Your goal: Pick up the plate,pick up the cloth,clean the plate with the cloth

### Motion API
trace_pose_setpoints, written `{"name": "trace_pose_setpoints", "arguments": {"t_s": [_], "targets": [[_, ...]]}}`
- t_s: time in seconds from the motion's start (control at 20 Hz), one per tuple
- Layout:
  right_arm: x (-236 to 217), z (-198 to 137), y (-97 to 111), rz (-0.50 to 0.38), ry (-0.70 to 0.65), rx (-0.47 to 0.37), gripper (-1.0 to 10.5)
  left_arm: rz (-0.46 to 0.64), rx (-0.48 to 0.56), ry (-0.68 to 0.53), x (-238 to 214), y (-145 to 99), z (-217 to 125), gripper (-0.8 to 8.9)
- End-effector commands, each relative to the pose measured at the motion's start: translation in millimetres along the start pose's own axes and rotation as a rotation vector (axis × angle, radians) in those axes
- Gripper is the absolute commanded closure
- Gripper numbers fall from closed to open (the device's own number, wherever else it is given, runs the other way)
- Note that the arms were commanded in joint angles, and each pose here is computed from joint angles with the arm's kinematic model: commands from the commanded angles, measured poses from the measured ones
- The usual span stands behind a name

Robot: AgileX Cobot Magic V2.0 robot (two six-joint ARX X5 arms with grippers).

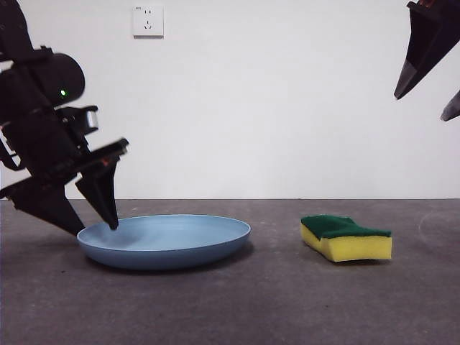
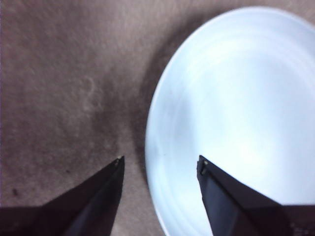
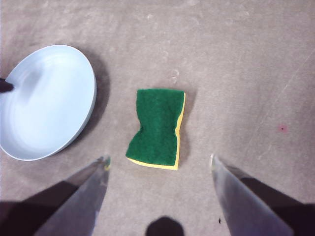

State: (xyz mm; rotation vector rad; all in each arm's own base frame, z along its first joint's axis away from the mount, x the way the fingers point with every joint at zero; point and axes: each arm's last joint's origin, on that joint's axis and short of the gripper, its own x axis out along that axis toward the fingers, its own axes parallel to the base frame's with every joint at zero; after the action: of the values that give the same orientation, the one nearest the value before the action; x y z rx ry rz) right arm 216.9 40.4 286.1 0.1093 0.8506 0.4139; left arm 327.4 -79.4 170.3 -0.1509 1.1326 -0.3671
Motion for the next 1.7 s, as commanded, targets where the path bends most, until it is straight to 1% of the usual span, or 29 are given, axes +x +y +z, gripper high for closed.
{"name": "trace_pose_setpoints", "arguments": {"t_s": [0.05, 0.15, 0.2, 0.25, 0.3, 0.45, 0.55, 0.7, 0.8, 0.95, 1.05, 1.2, 1.3, 1.4, 1.45, 1.5, 1.6, 1.7], "targets": [[-0.5, 1.2, 0.6, 0.003, -0.006, -0.008, 6.0, 0.009, 0.012, 0.024, 10.9, -2.4, -3.3, 5.66], [-0.5, 1.2, 0.6, 0.003, -0.006, -0.008, 6.0, 0.008, 0.024, 0.018, 12.0, -6.2, -3.1, 5.85], [-0.5, 1.2, 0.6, 0.003, -0.006, -0.008, 6.0, 0.016, 0.033, 0.017, 12.4, -7.5, -3.2, 7.00], [-0.4, 1.2, 0.8, 0.004, -0.006, -0.009, 6.0, 0.037, 0.044, 0.016, 12.7, -7.7, -3.4, 8.43], [-0.4, 1.2, 0.8, 0.004, -0.006, -0.009, 6.0, 0.058, 0.062, 0.014, 12.9, -7.9, -3.4, 8.21], [-0.4, 1.2, 0.9, 0.004, -0.006, -0.009, 6.0, 0.098, 0.065, 0.009, 12.9, -7.0, -3.3, 8.21], [-0.1, 2.3, 1.8, 0.007, -0.017, -0.016, 6.0, 0.102, 0.067, 0.000, 12.6, -7.1, -2.4, 8.21], [2.1, 7.1, 11.0, 0.037, -0.062, -0.062, 6.0, 0.099, 0.070, -0.012, 6.9, -8.8, -1.3, 8.21], [8.0, 11.5, 17.5, 0.057, -0.072, -0.089, 6.0, 0.093, 0.078, -0.054, -6.7, -13.1, 1.7, 8.21], [35.9, 17.0, 23.1, 0.073, 0.008, -0.107, 6.0, 0.078, 0.097, -0.148, -40.3, -22.9, 5.7, 8.21], [60.4, 21.7, 23.2, 0.030, 0.074, -0.119, 6.0, 0.069, 0.109, -0.202, -65.4, -29.4, 4.7, 8.21], [96.5, 27.2, 24.8, -0.040, 0.160, -0.175, 6.1, 0.060, 0.124, -0.274, -98.1, -37.4, 0.2, 8.21], [118.3, 27.5, 24.2, -0.049, 0.213, -0.179, 6.1, 0.057, 0.130, -0.302, -112.0, -40.5, -3.2, 8.21], [137.4, 22.3, 23.8, -0.050, 0.268, -0.186, 6.1, 0.056, 0.132, -0.306, -117.3, -41.6, -5.3, 8.21], [146.0, 18.7, 23.7, -0.065, 0.290, -0.199, 6.1, 0.057, 0.131, -0.304, -117.3, -41.5, -5.4, 8.21], [152.5, 15.6, 23.8, -0.084, 0.309, -0.214, 6.4, 0.058, 0.130, -0.298, -117.0, -41.4, -5.9, 8.21], [163.0, 11.0, 23.9, -0.077, 0.334, -0.221, 6.7, 0.057, 0.130, -0.303, -117.1, -41.5, -5.5, 8.21], [172.1, 7.5, 22.9, -0.076, 0.348, -0.222, 6.7, 0.056, 0.132, -0.310, -117.3, -41.6, -4.8, 8.21]]}}
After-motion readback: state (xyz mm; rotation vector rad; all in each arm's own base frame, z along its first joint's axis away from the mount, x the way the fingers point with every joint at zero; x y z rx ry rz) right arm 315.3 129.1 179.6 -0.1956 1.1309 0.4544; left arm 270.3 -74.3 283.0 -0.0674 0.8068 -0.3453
